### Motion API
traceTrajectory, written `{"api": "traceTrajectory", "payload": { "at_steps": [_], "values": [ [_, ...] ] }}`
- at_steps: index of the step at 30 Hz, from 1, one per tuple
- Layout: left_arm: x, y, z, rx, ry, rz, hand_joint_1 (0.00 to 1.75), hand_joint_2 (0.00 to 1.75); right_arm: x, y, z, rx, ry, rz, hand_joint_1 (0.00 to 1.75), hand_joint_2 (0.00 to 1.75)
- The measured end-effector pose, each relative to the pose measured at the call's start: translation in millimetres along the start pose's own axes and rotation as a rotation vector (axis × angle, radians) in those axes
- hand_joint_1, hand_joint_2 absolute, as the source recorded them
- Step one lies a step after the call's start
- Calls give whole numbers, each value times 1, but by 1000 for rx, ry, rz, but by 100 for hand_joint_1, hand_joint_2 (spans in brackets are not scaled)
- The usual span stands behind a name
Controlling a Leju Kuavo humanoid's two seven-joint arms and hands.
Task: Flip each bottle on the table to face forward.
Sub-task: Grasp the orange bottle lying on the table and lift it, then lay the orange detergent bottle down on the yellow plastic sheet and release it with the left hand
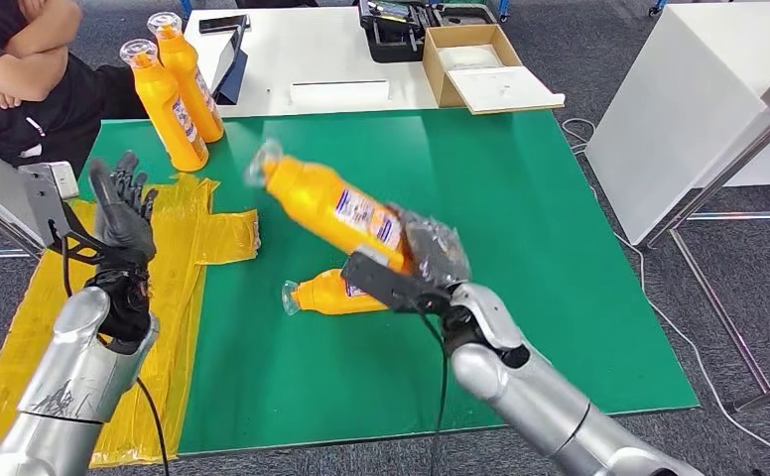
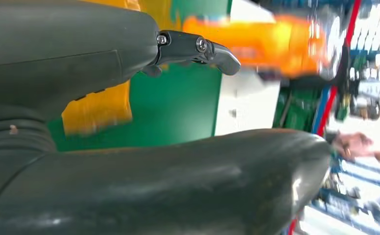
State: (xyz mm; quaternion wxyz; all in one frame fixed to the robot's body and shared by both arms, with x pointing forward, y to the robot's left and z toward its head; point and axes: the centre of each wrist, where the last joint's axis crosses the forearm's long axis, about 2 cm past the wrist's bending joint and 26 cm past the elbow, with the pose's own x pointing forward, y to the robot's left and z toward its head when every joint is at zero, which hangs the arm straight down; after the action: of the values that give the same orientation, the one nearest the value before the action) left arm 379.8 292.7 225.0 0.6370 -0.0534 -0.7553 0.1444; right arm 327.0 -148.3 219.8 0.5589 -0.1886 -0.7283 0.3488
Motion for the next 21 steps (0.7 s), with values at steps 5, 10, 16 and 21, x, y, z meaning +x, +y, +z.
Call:
{"api": "traceTrajectory", "payload": {
  "at_steps": [5,10,16,21],
  "values": [
    [7,-44,10,-131,-9,71,0,175,-2,-49,-14,-219,-3,-102,175,175],
    [23,-91,21,-277,-33,124,0,175,-15,-80,-20,-323,31,-156,175,175],
    [35,-124,33,-431,-42,160,0,175,-23,-92,-27,-357,52,-170,175,175],
    [45,-162,46,-562,-18,192,0,175,-23,-88,-38,-346,61,-156,175,175]
  ]
}}
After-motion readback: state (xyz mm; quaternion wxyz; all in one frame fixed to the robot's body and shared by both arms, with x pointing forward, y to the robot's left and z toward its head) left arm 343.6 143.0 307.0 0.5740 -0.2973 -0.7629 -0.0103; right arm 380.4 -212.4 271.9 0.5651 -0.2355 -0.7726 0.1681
